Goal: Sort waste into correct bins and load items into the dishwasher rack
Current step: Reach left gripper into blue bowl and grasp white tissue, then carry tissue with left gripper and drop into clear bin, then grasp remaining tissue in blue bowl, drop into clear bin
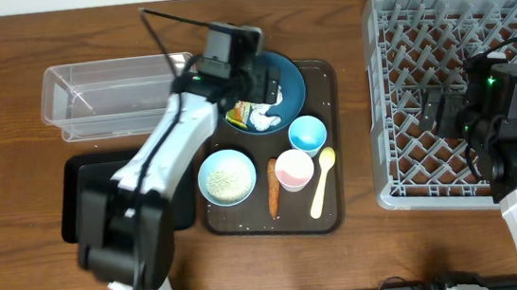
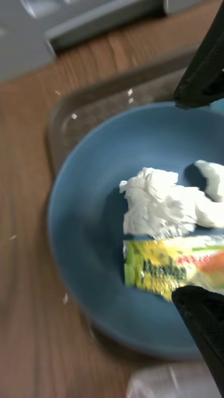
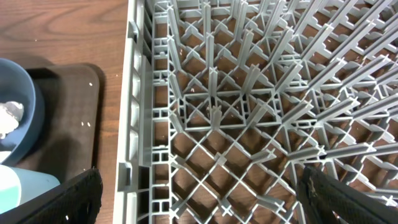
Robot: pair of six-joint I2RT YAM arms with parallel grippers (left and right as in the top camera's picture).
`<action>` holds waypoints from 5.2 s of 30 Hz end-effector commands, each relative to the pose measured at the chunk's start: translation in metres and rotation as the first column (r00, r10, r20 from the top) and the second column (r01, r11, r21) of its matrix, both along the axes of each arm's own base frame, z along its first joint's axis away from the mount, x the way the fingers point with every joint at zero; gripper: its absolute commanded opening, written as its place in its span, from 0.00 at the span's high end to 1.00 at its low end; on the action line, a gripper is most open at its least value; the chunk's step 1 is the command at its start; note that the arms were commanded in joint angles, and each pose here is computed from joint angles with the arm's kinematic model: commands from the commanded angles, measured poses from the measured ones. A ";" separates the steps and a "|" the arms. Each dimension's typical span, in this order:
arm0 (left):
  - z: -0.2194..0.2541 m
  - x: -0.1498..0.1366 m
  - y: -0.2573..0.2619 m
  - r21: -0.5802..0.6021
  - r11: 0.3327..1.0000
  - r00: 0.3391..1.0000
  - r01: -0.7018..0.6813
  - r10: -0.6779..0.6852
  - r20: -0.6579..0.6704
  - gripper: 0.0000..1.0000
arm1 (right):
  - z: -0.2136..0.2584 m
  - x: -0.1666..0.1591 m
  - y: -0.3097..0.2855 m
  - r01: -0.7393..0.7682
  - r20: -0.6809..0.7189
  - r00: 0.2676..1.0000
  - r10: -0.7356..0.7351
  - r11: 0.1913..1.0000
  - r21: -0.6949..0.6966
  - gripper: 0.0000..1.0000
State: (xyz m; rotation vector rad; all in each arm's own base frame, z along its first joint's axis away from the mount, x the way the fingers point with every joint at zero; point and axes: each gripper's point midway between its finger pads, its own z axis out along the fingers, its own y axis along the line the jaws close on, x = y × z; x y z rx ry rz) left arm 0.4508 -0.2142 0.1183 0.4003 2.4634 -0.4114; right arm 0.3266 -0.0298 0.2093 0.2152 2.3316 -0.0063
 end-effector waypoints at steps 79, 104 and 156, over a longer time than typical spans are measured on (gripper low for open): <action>0.064 0.003 0.145 0.017 0.950 0.950 -0.311 0.310 0.033 0.49 | 0.004 -0.002 0.007 -0.028 -0.011 1.000 0.028 1.000 -0.010 0.01; -0.077 -0.044 0.004 0.107 0.993 0.962 0.041 -0.010 -0.273 0.40 | 0.004 -0.002 0.007 -0.028 -0.011 1.000 0.028 1.000 -0.010 0.01; 0.046 0.009 0.154 0.096 0.931 0.936 -0.351 0.349 0.035 0.47 | 0.003 -0.003 0.007 -0.028 -0.015 0.999 0.028 1.000 -0.010 0.01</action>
